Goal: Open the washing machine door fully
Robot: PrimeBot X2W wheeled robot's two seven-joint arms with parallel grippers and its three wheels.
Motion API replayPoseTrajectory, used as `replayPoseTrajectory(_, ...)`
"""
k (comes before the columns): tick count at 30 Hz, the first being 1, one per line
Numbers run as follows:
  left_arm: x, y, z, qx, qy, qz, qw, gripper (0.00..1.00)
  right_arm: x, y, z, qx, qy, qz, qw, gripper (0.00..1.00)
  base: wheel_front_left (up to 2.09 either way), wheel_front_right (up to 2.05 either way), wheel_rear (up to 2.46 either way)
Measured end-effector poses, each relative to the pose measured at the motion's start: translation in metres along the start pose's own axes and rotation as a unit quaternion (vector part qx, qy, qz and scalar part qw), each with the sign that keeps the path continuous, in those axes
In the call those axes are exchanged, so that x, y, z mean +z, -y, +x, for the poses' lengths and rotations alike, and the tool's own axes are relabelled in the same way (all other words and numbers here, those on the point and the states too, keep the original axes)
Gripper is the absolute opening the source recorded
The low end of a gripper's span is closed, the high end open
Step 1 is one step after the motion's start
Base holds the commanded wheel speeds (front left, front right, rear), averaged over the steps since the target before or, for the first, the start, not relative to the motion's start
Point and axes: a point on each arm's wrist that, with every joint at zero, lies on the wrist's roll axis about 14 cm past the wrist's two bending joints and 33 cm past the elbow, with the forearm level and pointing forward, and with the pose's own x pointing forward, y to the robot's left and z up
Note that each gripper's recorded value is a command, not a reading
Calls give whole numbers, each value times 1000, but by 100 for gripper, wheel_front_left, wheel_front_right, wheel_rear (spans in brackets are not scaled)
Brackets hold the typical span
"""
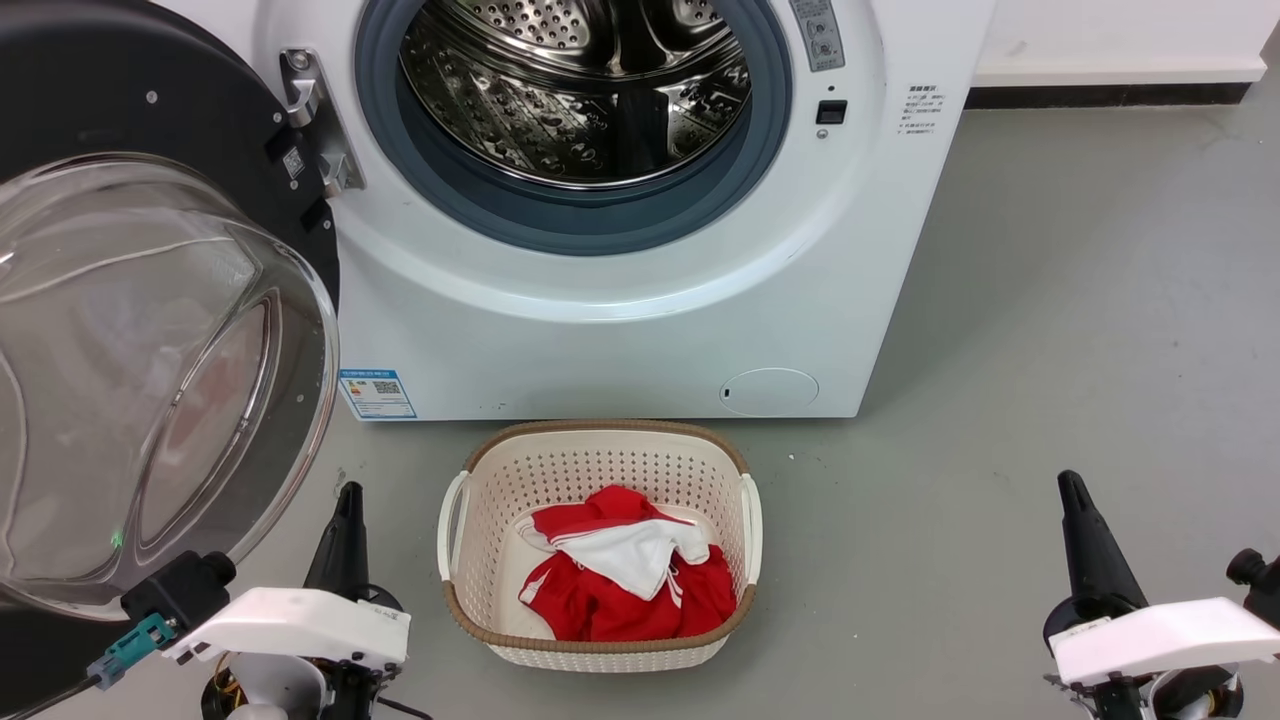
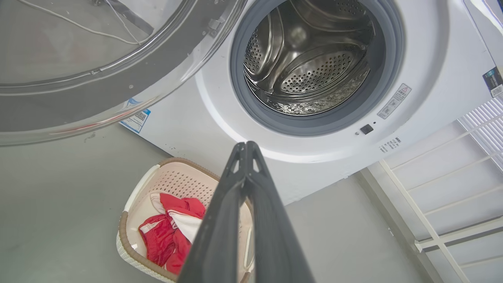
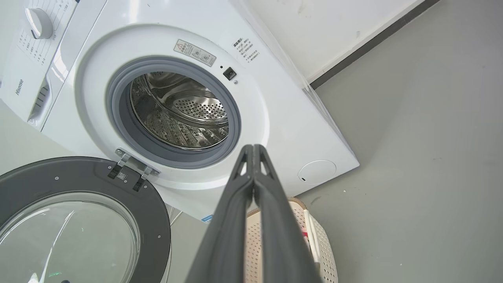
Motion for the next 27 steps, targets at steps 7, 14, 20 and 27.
replayPoseTrajectory(7, 1, 0, 1, 0, -4, -48, 999, 0, -1, 3, 0, -6, -2, 48, 999, 0, 0, 0, 0)
replayPoseTrajectory(14, 0, 0, 1, -2, -10, -94, 996, 0, 1, 3, 2, -8, -1, 92, 996, 0, 0, 0, 0)
replayPoseTrajectory(20, -1, 1, 1, -4, -13, -131, 991, 0, 2, 5, 3, -10, -1, 127, 992, 0, 0, 0, 0)
replayPoseTrajectory(27, 0, 2, 1, -7, -15, -170, 985, 0, 3, 5, 4, -11, 0, 166, 986, 0, 0, 0, 0)
